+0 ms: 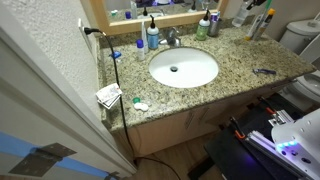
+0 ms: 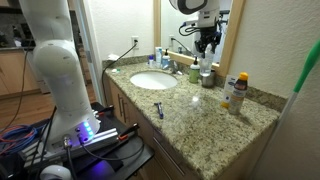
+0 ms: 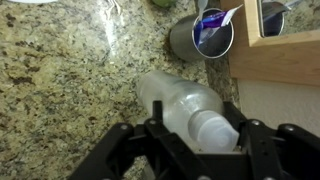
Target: Move the clear bottle closer to the silver cup
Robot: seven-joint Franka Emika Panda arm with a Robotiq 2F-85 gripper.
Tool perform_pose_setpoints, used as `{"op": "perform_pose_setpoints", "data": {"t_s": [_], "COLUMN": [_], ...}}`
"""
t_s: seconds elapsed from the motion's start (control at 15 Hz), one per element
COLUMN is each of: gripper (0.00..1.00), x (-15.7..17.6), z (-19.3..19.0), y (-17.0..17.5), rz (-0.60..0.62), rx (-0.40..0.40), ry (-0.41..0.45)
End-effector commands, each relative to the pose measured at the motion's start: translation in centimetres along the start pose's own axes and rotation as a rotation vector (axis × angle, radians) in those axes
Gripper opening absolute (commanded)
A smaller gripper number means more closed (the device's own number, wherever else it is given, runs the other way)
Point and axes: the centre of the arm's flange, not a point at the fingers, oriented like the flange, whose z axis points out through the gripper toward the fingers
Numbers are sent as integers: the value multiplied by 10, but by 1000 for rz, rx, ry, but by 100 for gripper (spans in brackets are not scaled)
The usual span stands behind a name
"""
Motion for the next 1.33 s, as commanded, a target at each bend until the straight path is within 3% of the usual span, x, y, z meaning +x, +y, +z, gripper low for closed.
{"op": "perform_pose_setpoints", "data": {"t_s": [0.0,0.2,0.6,1.07,1.13,1.27], "gripper": [35,35,35,35,85,92], "x": [0,19,52,64,65,63], "z": [2,33,80,122,125,124], "y": [-3,-16,-28,-33,-34,-35], "rz": [7,97,245,334,346,361], "rx": [1,4,36,57,56,51], "ry": [0,68,115,132,130,126]}}
